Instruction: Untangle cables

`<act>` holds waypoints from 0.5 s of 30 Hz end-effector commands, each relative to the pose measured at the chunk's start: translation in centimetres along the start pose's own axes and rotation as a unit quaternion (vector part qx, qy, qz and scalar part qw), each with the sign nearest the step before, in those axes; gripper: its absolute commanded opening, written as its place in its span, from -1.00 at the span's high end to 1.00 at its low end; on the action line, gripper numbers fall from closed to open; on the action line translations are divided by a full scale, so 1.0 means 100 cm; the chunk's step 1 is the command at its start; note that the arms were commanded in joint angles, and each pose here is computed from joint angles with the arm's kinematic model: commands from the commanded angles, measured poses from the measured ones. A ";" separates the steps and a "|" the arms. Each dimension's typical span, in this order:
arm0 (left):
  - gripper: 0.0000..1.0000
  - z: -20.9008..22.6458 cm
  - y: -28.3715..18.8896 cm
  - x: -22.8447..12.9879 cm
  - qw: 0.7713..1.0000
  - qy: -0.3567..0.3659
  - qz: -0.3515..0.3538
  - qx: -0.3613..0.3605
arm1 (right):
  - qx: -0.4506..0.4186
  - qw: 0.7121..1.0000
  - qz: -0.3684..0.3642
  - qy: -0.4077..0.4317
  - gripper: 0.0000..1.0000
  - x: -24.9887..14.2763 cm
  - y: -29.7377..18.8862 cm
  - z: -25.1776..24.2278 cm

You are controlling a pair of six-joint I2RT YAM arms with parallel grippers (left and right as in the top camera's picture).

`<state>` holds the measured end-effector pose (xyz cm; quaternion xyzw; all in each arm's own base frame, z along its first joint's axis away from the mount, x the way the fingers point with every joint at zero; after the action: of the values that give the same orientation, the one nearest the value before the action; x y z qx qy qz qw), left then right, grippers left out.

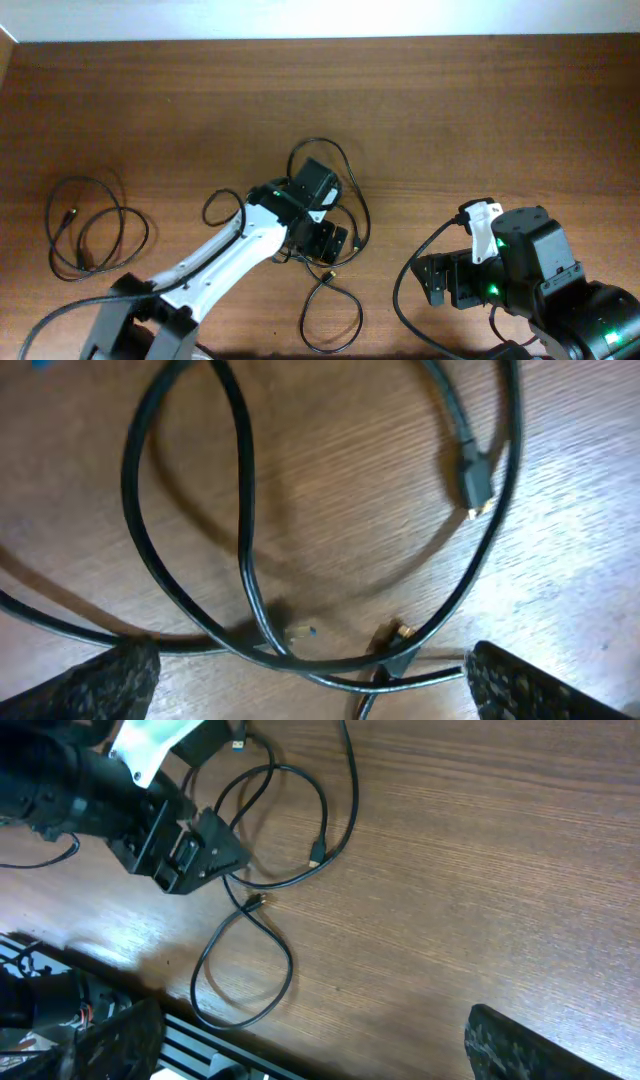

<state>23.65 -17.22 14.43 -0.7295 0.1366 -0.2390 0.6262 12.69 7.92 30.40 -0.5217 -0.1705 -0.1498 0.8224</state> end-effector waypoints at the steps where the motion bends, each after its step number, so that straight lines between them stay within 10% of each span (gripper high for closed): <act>1: -0.98 0.001 0.006 -0.011 0.992 -0.117 0.038 0.016 | -0.002 1.000 -0.003 0.006 -0.89 0.000 -0.001 -0.001; 10: -0.99 0.007 0.022 -0.027 0.967 -0.247 0.047 0.043 | -0.002 1.000 -0.003 0.006 -0.90 0.000 -0.001 -0.001; 13: -0.30 0.007 0.023 -0.026 0.967 -0.249 0.040 0.041 | -0.002 1.000 -0.003 0.006 -0.89 0.000 -0.001 -0.001; 15: -0.33 0.007 0.024 -0.026 0.967 -0.249 0.042 0.042 | -0.002 1.000 -0.003 0.006 -0.89 0.000 -0.001 -0.001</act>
<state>22.29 -15.83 12.04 -0.7380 -0.0043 -0.0355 0.6739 12.69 7.92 30.40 -0.5215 -0.1692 -0.1506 0.8226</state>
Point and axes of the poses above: each gripper's point midway between its finger pads, its own y axis out along the fingers, its own z axis along the line the jaws close on, x = y × z, the point moved 9 cm from there along -y, back along the fingers, and after that the axes turned 8 degrees about y, right-handed, at the moved point
